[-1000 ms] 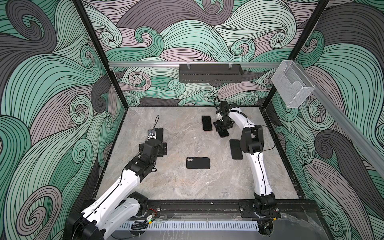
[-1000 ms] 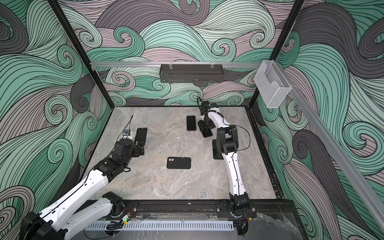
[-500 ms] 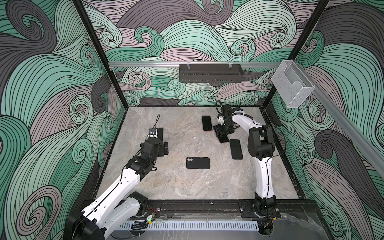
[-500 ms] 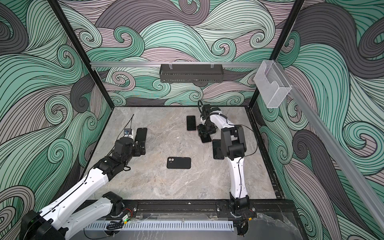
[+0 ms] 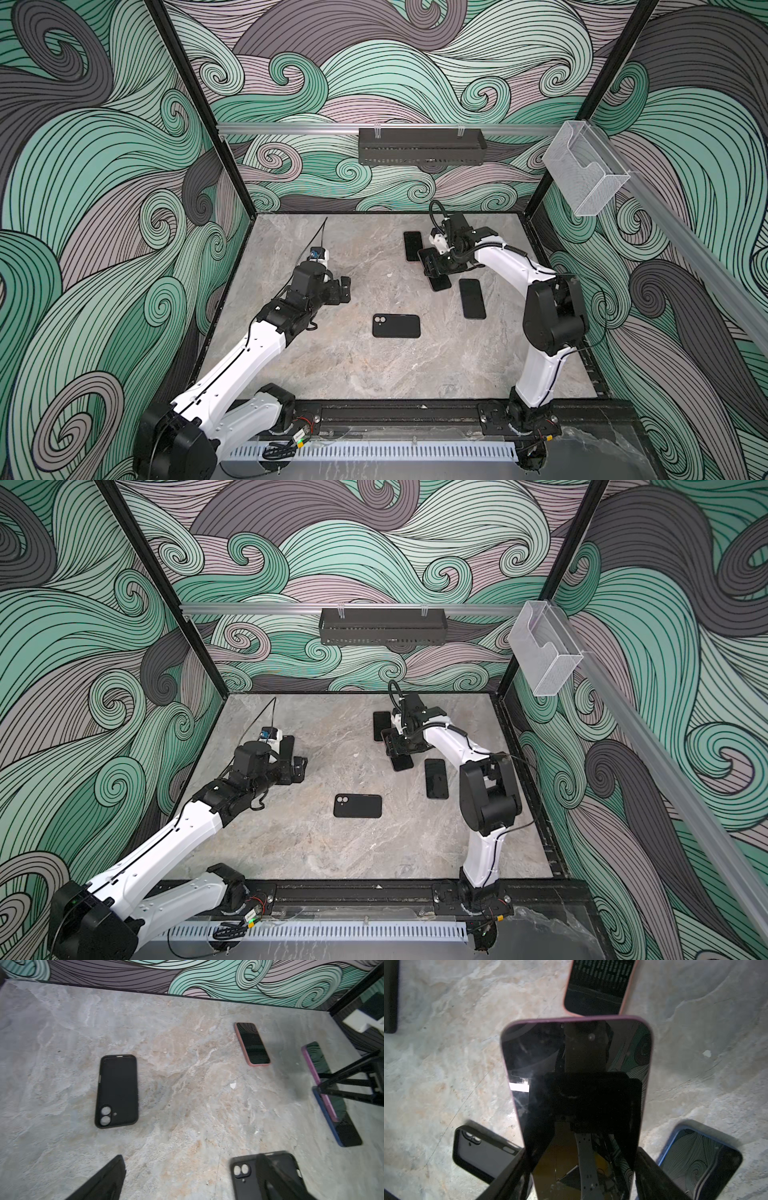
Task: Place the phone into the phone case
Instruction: 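Carry the phone toward the left gripper while the left arm reaches toward it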
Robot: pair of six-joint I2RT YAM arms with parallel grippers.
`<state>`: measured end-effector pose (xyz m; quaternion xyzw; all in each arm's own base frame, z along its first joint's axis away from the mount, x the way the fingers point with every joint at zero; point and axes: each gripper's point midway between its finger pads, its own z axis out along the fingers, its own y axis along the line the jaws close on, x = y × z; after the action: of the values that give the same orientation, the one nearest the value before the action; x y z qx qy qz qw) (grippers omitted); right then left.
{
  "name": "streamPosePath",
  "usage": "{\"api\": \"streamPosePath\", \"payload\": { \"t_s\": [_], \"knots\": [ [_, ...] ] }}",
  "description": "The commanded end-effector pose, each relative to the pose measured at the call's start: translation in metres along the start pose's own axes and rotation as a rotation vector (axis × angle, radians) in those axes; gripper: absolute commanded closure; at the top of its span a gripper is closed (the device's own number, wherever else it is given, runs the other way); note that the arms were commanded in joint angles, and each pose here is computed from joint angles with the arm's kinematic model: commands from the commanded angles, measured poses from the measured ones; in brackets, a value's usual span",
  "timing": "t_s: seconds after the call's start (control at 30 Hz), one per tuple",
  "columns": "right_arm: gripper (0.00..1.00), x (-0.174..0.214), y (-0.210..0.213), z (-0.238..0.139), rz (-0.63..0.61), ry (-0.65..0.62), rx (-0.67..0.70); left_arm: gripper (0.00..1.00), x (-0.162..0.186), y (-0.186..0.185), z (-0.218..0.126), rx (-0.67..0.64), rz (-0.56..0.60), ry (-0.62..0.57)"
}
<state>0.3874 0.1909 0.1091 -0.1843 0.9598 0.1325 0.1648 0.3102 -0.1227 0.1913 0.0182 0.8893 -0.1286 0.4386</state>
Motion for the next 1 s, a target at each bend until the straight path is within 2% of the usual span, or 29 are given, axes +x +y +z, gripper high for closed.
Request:
{"api": "streamPosePath", "payload": {
  "t_s": [0.0, 0.2, 0.37, 0.63, 0.97],
  "knots": [
    [0.77, -0.014, 0.028, -0.02, -0.037, -0.12, -0.064, 0.01, -0.018, -0.033, -0.008, 0.176, -0.017, -0.006],
    [0.78, 0.001, 0.07, -0.031, -0.111, -0.16, -0.125, 0.01, -0.027, -0.054, -0.011, 0.275, -0.045, 0.015],
    [0.79, 0.008, 0.104, -0.043, -0.187, -0.231, -0.175, 0.02, -0.029, -0.079, -0.017, 0.419, -0.059, 0.044],
    [0.79, 0.015, 0.147, -0.065, -0.308, -0.309, -0.223, 0.23, -0.028, -0.107, -0.019, 0.558, -0.09, 0.152],
    [0.79, 0.02, 0.179, -0.084, -0.401, -0.349, -0.26, 0.37, -0.033, -0.128, -0.028, 0.684, -0.114, 0.201]
  ]
}}
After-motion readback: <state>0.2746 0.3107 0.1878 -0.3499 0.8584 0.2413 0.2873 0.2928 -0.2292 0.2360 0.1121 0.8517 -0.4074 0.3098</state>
